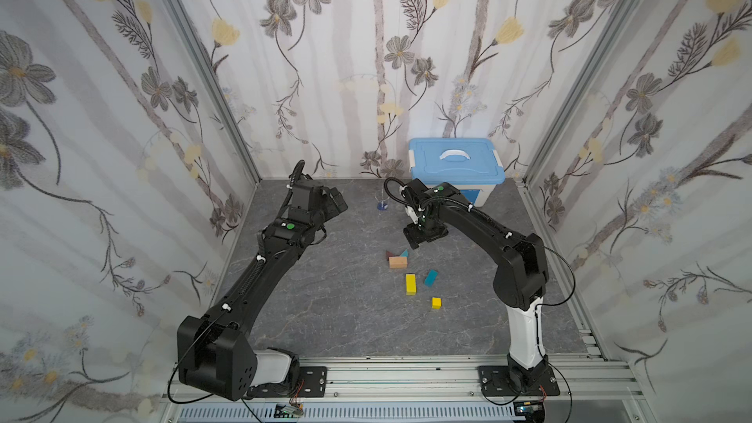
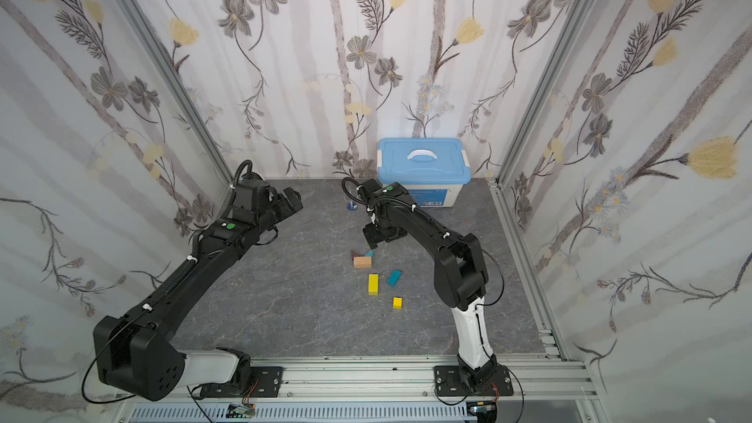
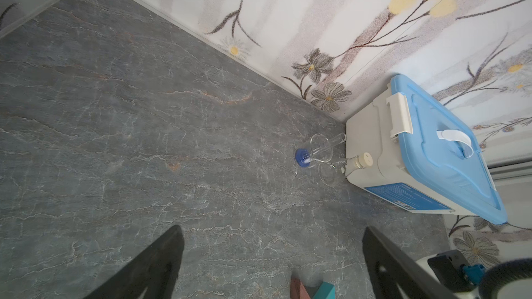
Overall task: Assemble a carrot with building blocks
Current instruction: Assemble the building block at the center of the board.
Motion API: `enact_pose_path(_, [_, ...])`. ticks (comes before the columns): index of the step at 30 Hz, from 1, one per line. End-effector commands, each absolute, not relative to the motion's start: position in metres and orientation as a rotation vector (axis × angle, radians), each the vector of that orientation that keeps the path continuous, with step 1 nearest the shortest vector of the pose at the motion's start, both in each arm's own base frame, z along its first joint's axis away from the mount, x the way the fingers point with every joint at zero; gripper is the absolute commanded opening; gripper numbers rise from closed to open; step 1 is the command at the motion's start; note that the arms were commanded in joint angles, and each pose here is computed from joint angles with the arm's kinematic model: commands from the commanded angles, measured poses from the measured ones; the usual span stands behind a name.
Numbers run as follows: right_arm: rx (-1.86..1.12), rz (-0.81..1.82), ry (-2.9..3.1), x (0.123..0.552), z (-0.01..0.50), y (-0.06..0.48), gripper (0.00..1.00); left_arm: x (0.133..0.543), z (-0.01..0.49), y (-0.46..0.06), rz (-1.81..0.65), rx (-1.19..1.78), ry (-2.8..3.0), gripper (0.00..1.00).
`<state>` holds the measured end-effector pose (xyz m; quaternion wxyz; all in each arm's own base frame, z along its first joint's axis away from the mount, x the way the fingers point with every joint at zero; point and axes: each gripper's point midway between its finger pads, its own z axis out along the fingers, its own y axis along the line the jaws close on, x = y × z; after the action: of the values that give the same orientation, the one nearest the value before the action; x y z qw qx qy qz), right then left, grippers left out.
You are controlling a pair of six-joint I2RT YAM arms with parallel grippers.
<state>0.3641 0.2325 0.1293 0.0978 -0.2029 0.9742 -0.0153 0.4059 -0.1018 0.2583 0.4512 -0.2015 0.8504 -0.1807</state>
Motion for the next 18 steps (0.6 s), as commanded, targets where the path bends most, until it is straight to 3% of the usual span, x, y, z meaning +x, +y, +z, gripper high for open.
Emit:
enact_pose_path(1, [-0.690, -0.020, 2.885, 0.337, 0.129, 0.243, 0.73, 0.397, 0.260, -0.105, -0.482, -0.477, 2.095, 1.00])
enact_pose_path(7, [-0.662, 0.102, 2.911, 0.299, 0.098, 0.268, 0.76, 0.373, 0.258, -0.096, -0.477, -0.491, 2.091, 1.00])
enact_pose_path(18, [-0.673, -0.039, 2.967, 0.281, 0.042, 0.269, 0.73, 0.342, 0.272, -0.080, -0.476, -0.548, 2.007, 1.00])
